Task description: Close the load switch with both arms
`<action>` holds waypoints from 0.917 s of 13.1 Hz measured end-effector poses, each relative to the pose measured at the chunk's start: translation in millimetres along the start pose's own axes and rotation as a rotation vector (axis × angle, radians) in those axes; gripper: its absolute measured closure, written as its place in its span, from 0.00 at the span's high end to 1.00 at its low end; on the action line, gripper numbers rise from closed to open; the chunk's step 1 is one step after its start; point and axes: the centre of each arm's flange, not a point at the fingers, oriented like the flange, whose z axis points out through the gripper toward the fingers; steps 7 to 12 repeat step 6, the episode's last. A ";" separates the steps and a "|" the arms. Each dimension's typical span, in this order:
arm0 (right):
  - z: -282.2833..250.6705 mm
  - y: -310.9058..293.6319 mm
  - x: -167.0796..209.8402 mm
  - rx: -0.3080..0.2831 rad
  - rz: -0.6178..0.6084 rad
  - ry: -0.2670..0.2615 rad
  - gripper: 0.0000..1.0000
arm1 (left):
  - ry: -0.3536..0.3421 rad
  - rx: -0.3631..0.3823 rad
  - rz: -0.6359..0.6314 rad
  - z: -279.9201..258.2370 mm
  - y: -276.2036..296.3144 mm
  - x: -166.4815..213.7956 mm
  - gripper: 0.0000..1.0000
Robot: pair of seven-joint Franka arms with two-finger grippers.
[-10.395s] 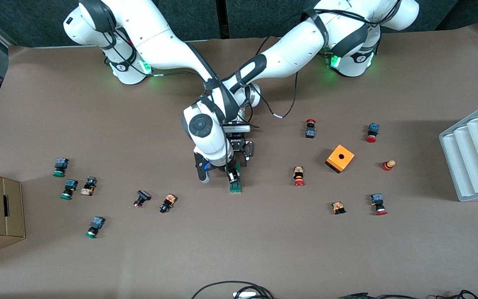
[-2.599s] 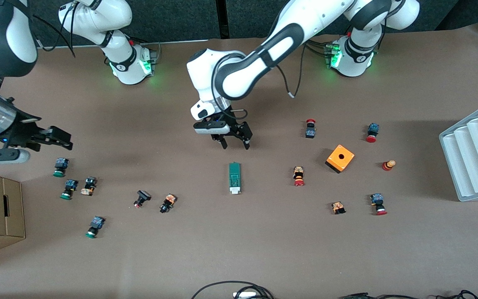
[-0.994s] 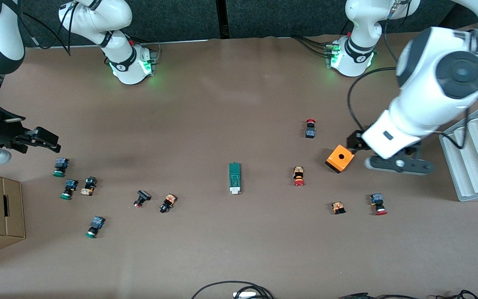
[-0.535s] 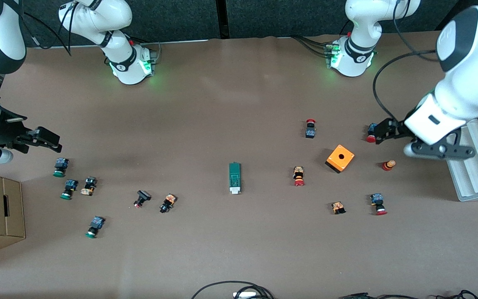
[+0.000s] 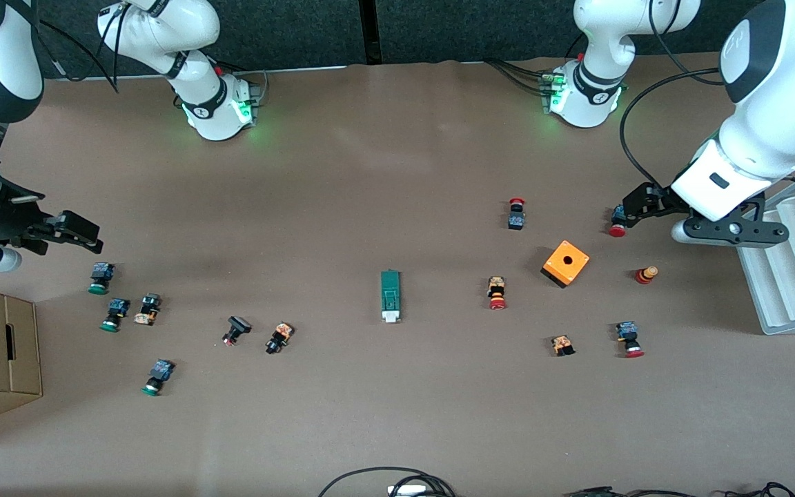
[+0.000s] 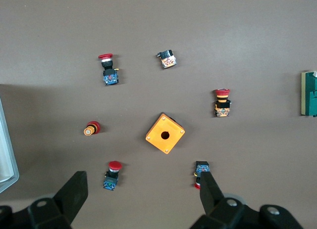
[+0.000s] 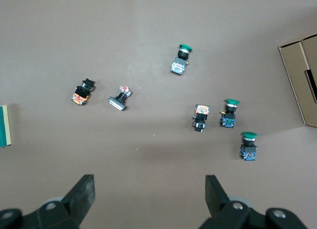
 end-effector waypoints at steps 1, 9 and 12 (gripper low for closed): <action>-0.4 0.0 0.1 0.000 0.000 0.001 1.00 | 0.000 0.000 0.000 0.0 0.1 0.0 1.00; -0.5 -1.5 0.1 0.000 -0.003 0.001 1.00 | 0.000 0.000 0.008 0.0 4.7 -0.4 1.00; -0.5 -1.5 0.1 0.000 -0.003 0.001 1.00 | 0.000 0.000 0.008 0.0 4.7 -0.4 1.00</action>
